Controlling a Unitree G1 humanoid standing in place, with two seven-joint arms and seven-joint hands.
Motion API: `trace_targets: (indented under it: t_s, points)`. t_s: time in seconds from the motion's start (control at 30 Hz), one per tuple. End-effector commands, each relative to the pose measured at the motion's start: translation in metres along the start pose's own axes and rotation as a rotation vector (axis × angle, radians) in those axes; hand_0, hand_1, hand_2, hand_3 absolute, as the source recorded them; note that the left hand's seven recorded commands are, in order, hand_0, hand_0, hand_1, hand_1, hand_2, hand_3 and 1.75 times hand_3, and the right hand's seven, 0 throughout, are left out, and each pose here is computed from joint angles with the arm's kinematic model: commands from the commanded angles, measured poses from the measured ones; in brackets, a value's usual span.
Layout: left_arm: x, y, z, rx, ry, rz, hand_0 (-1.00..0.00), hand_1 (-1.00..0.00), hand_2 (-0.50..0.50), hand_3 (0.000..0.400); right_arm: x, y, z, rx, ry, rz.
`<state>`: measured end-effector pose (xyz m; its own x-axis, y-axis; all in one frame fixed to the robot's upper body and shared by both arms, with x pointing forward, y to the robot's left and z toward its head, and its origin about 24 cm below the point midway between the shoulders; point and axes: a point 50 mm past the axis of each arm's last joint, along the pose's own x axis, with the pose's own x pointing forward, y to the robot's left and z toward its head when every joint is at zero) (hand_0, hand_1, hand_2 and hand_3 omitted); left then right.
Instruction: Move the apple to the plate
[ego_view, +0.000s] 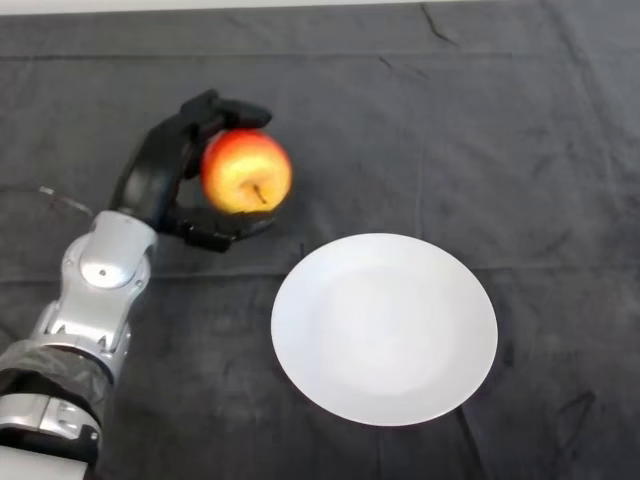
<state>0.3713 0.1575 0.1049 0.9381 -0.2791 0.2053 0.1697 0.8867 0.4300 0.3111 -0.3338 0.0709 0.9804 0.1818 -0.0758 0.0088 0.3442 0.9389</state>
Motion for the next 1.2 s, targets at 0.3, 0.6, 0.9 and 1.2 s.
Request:
trace_targets:
  t_s: [0.3,0.6,0.9,1.2]
  points:
    - [0.0,-0.036,0.029,0.057,-0.117,-0.05,-1.0,-1.0,0.0,0.4,-0.0015,0.0058,0.0091,-0.006,-0.037,0.023]
    - [-0.004,-0.062,0.036,0.081,-0.152,-0.118,-1.0,-1.0,0.0,0.4,-0.0015,0.0058,0.0091,-0.008,-0.038,0.022]
    - [-0.007,-0.083,0.028,0.093,-0.131,-0.185,-1.0,-1.0,0.0,0.4,-0.0015,0.0058,0.0091,-0.009,-0.038,0.022]
    - [-0.011,-0.104,0.019,0.108,-0.086,-0.259,-1.0,-1.0,0.0,0.4,-0.0015,0.0058,0.0091,-0.008,-0.038,0.022]
